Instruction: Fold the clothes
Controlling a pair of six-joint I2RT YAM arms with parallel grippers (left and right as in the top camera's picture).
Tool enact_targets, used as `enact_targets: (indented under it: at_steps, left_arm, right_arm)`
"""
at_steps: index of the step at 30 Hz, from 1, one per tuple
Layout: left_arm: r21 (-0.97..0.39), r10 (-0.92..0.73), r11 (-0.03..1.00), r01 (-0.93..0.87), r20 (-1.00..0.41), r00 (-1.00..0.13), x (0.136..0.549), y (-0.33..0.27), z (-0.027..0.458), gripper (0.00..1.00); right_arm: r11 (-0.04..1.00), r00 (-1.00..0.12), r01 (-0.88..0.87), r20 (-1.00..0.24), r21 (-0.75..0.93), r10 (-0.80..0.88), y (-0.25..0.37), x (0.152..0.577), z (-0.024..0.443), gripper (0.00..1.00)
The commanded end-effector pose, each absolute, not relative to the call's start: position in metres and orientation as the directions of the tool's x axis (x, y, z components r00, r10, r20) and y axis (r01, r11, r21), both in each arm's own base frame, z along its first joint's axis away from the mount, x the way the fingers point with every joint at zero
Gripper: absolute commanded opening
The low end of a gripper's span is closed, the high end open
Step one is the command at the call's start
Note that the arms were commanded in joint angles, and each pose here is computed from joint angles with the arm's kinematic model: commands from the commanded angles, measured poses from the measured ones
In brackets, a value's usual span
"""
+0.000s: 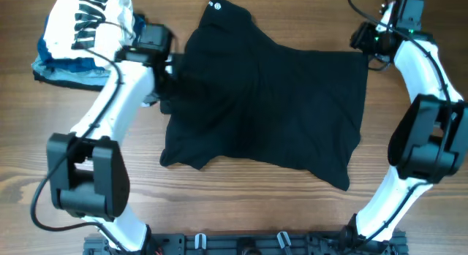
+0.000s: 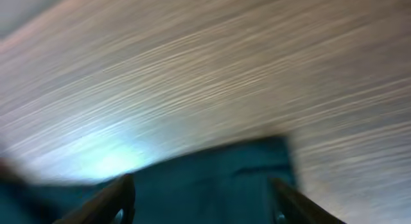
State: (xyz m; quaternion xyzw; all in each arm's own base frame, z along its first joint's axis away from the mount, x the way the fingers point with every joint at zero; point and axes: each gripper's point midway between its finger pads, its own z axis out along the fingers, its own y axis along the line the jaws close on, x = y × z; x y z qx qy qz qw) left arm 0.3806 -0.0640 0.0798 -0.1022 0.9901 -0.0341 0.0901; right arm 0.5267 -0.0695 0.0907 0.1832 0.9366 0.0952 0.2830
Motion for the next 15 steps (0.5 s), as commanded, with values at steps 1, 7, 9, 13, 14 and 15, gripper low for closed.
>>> enact_targets:
  at_steps: [1,7,9,13,14,15]
  left_arm:
    - [-0.119,-0.290,0.955,-0.273,-0.156,-0.944,0.382,-0.036,0.078,0.84]
    - [-0.205,-0.390,0.905,-0.373,-0.044,-0.920,0.357,-0.014,0.036,0.68]
    - [-0.236,-0.395,0.896,-0.377,-0.030,-0.918,0.350,-0.017,0.023,0.63]
    - [-0.249,-0.393,0.895,-0.371,-0.044,-0.918,0.343,-0.020,0.001,0.59]
    - [-0.254,-0.393,0.895,-0.367,-0.057,-0.918,0.344,-0.020,-0.003,0.59]
    - [-0.271,-0.392,0.893,-0.360,-0.073,-0.917,0.346,-0.022,-0.007,0.59]
  right_arm:
    - [0.935,-0.774,0.108,-0.561,0.337,0.292,-0.027,0.525,0.153,0.66]
    - [0.946,-0.821,0.051,-0.526,0.320,0.222,0.004,0.514,0.147,0.66]
    - [0.946,-0.822,0.047,-0.527,0.320,0.219,0.006,0.514,0.147,0.66]
    - [0.946,-0.829,0.052,-0.515,0.320,0.220,0.006,0.511,0.145,0.66]
    - [0.947,-0.831,0.055,-0.511,0.317,0.219,0.006,0.510,0.144,0.66]
    - [0.947,-0.834,0.057,-0.506,0.317,0.220,0.006,0.509,0.144,0.66]
